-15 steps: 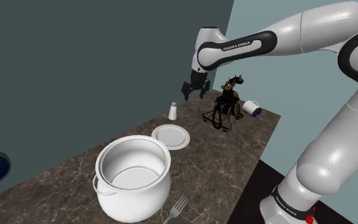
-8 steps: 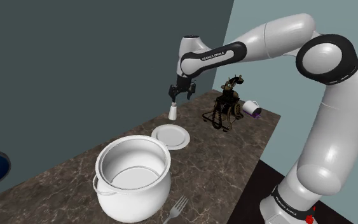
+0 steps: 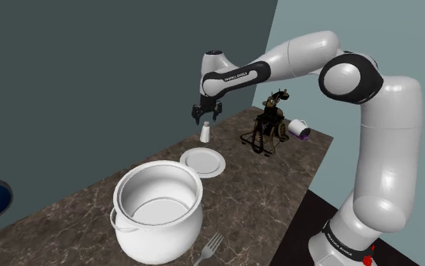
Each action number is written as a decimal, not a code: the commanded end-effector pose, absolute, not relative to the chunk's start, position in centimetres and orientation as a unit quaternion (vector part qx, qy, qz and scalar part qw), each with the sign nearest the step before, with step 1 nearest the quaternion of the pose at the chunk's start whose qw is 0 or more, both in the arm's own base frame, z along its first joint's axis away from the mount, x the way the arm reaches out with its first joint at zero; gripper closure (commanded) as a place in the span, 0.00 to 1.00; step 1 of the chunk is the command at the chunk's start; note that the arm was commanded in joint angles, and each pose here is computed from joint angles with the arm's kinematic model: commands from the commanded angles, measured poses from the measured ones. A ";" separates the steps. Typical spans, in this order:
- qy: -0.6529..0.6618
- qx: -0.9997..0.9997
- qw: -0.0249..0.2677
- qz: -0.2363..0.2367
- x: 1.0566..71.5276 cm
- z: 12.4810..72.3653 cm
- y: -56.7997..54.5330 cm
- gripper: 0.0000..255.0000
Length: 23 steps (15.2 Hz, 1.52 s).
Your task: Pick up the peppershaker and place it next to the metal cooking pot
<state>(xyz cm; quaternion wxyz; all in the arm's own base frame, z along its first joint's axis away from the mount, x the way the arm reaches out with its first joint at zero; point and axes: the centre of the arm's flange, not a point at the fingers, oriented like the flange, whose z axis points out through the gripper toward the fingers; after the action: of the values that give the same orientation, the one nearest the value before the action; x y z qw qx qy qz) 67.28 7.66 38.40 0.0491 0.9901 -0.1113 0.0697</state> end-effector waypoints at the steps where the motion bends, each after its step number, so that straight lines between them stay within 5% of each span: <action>1: -0.111 0.990 0.049 0.070 67.5 37.4 7.6 0.00; 11: -0.111 0.990 0.049 0.070 67.7 36.1 7.4 0.00; 12: -0.111 0.990 0.049 0.070 67.7 36.1 7.4 1.00; 23: -0.111 0.990 0.049 0.070 67.7 37.1 7.4 1.00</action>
<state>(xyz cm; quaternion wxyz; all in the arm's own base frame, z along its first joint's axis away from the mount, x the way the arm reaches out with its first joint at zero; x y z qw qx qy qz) 67.68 7.41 36.70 0.0492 0.9901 -0.1113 0.0701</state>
